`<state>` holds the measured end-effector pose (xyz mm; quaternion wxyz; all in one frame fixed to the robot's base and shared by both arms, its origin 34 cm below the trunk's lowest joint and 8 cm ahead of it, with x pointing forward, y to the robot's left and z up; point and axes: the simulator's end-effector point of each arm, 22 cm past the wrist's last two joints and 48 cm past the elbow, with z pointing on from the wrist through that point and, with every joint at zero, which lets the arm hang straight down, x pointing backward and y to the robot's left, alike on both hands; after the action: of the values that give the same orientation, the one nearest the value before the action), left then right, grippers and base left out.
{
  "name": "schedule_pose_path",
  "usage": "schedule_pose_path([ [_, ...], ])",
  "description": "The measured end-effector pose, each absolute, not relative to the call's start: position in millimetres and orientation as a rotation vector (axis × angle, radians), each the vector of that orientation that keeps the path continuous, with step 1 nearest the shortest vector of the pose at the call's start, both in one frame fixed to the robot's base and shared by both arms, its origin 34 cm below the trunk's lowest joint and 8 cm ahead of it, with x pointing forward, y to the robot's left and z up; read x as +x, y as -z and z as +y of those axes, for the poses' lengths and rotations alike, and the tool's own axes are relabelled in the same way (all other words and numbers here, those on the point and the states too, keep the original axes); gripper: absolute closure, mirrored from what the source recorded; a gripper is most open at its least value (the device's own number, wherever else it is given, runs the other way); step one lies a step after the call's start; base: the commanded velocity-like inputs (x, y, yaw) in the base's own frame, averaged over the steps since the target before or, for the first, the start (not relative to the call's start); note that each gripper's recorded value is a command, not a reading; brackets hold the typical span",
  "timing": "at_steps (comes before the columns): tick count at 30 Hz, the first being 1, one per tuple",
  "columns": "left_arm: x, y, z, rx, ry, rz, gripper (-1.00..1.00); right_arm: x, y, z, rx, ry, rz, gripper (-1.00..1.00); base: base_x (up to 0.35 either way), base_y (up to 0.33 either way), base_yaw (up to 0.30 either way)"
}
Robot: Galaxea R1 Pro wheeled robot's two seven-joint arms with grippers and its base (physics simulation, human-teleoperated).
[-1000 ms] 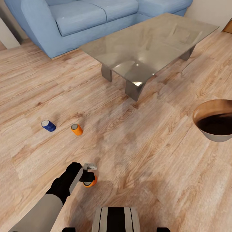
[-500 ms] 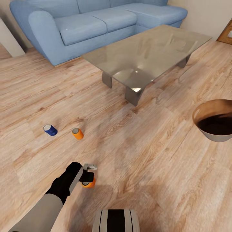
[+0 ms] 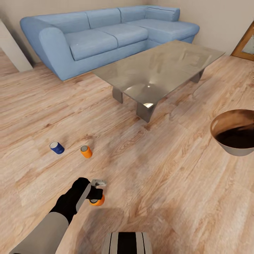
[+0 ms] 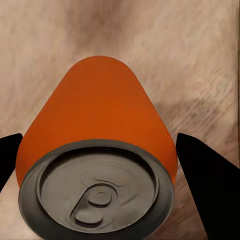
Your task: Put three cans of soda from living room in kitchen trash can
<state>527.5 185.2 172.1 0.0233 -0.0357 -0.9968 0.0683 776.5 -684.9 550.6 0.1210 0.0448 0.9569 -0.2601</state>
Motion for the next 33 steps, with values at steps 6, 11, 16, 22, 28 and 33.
schedule_pose_path([
  [6, 532.9, -185.1, 190.7, -0.106, -0.21, -3.087, 1.0, 778.6, -558.6, -674.3, 0.125, 0.73, 2.787, 1.0, 0.0, 0.0, 0.0],
  [11, 560.5, -211.0, 195.1, -0.112, -0.203, -3.106, 1.0, 769.0, -557.5, -672.2, 0.141, 0.709, 2.81, 1.0, 0.0, 0.0, 0.0],
  [16, 597.1, -234.5, 219.7, -0.102, -0.158, -3.177, 1.0, 764.0, -564.2, -670.5, 0.153, 0.689, 2.81, 1.0, 0.0, 0.0, 0.0],
  [22, 623.2, -260.2, 218.4, -0.093, -0.252, -3.215, 1.0, 752.8, -565.9, -673.0, 0.156, 0.7, 2.832, 1.0, 0.0, 0.0, 0.0],
  [28, 631.4, -277.3, 224.3, -0.085, -0.288, -3.218, 1.0, 759.6, -567.9, -660.4, 0.139, 0.667, 2.847, 1.0, 0.0, 0.0, 0.0],
  [33, 643.4, -294.3, 224.4, -0.086, -0.305, -3.23, 1.0, 762.0, -565.0, -649.2, 0.113, 0.656, 2.874, 1.0, 0.0, 0.0, 0.0],
])
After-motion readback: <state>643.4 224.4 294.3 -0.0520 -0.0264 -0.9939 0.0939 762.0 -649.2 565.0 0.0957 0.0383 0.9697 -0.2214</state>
